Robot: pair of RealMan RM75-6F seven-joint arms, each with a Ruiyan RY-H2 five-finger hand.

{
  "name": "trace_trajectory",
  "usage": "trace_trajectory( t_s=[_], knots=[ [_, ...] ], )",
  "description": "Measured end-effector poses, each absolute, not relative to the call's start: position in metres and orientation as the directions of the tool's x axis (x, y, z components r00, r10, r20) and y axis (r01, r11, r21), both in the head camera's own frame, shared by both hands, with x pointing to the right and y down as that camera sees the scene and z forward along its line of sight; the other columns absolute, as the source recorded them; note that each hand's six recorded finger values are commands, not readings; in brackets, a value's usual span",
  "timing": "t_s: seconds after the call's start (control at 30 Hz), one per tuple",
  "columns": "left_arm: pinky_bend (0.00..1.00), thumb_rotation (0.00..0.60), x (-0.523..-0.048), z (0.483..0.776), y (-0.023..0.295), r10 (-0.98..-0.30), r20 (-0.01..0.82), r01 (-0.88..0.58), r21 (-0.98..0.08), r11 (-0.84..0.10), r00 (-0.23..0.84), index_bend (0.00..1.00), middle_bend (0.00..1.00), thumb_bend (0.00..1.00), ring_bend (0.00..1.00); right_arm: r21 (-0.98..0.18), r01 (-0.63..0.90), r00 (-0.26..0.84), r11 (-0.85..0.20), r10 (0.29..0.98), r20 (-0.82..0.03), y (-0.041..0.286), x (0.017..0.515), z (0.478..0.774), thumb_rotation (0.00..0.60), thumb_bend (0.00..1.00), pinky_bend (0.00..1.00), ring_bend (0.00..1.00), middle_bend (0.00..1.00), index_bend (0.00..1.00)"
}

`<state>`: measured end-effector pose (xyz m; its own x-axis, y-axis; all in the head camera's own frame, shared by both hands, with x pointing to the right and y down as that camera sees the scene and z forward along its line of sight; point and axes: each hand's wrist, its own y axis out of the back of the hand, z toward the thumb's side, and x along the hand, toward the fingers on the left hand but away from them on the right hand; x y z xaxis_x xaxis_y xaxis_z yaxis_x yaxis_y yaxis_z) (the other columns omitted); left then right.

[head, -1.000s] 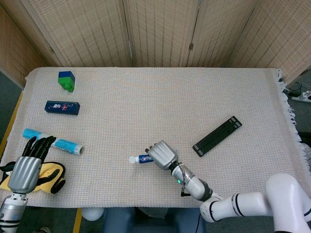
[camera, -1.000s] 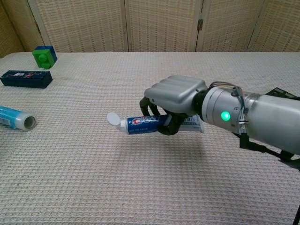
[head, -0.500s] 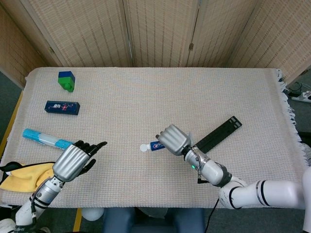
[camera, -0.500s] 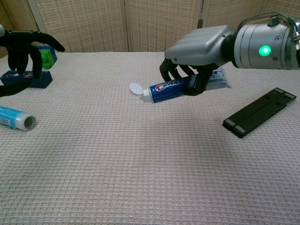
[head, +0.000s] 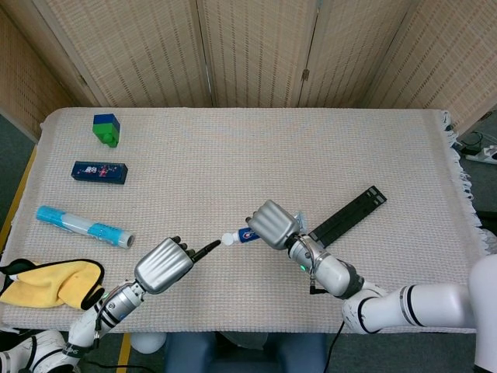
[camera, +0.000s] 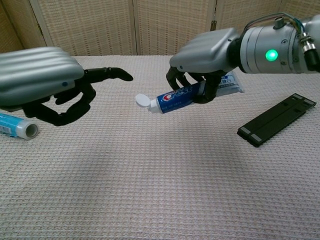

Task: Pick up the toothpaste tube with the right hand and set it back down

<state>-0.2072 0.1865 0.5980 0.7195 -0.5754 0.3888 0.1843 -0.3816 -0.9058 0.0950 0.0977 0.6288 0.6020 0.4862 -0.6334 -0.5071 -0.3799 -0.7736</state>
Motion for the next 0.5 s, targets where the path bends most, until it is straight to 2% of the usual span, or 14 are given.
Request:
trace_trajectory(
  t_s=[0.5],
  knots=[
    [0.7,0.6,-0.201,0.625,0.193,-0.556,0.459,0.246,-0.875,-0.416,0.693,0.1,0.75,0.7,0.76,-0.773,-0.488,0.611,-0.405,0.475,-0.634,0.104,0.096,0.631,0.6,0.75,0.64,0.67,0.64,0.72]
  ],
)
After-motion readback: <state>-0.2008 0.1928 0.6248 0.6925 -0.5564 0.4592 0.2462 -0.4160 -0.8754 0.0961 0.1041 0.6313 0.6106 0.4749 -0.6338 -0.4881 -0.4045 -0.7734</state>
